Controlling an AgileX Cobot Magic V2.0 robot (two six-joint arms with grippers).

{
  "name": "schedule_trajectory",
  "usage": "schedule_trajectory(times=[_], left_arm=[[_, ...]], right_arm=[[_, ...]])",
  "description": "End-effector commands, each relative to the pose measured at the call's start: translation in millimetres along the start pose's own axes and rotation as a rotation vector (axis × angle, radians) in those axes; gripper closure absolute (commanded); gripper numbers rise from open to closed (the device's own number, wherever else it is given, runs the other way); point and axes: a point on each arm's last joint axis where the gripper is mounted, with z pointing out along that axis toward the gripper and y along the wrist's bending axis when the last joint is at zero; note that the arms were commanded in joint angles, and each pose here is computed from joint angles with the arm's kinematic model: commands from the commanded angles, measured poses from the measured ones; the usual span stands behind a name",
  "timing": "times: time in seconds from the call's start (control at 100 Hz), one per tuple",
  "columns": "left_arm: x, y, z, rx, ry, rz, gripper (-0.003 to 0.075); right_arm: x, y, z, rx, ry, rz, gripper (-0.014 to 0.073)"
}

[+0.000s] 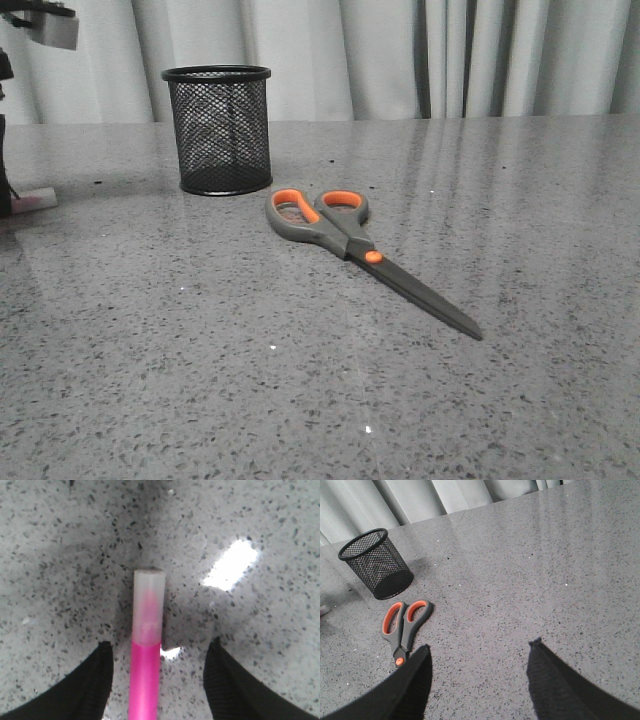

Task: Put pen and scissors into bin
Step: 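Grasp the pink highlighter with the left gripper and lift it, then lower the highlighter into the black mesh cup and release it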

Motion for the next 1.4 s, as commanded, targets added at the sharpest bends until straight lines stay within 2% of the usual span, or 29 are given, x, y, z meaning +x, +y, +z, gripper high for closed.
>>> schedule_trajectory(times=[0.0,0.34,0.41,0.48,0.51,0.64,0.74,0.99,1.06,1.17,1.3,1.39], left_arm=[[-5.1,3.1,-18.0,-0.056,-0.073,-0.006,0.0354],[-8.8,6.0,-3.0,-0.026,-0.059,-0.013,0.0363],[-10.1,3.8,-1.5,0.004,-0.067,-0.025,0.0454],[-10.7,1.8,-1.6,0.027,-0.073,-0.036,0.0638],[-10.6,0.7,-1.6,0.039,-0.072,-0.043,0.0741],[-12.2,-4.2,-4.4,0.089,-0.093,-0.133,0.0739],[-20.9,-6.7,-25.4,0.058,-0.261,-0.178,0.0739],[-27.3,-10.4,-132.3,-0.257,-0.891,-0.308,0.0739],[-26.0,-12.4,-155.9,-0.285,-1.053,-0.383,0.0739],[-29.4,-19.2,-174.3,-0.209,-1.226,-0.421,0.0739],[-41.0,-31.7,-175.9,-0.06,-1.355,-0.336,0.0739],[-46.9,-37.8,-170.6,-0.032,-1.43,-0.305,0.0739]], right_arm=[[-16.4,4.1,-1.9,-0.013,-0.085,-0.018,0.0214],[-9.6,3.3,-1.6,-0.005,-0.01,-0.018,0.0214],[-9.1,3.3,-1.6,-0.004,-0.005,-0.018,0.0214],[-9.1,3.3,-1.6,-0.004,-0.005,-0.018,0.0214],[-9.1,3.3,-1.6,-0.004,-0.005,-0.018,0.0214],[-9.3,3.3,-1.6,-0.004,-0.007,-0.018,0.0214],[-9.3,3.5,-1.6,-0.006,-0.006,-0.012,0.0214],[-9.7,4.4,-1.6,-0.017,-0.011,0.01,0.0214],[-9.7,5.0,-1.6,-0.023,-0.011,0.025,0.0214],[-9.7,5.4,-1.6,-0.027,-0.01,0.035,0.0214],[-9.8,5.4,-1.6,-0.027,-0.012,0.035,0.0214],[-10.0,5.4,-1.6,-0.027,-0.014,0.035,0.0214]])
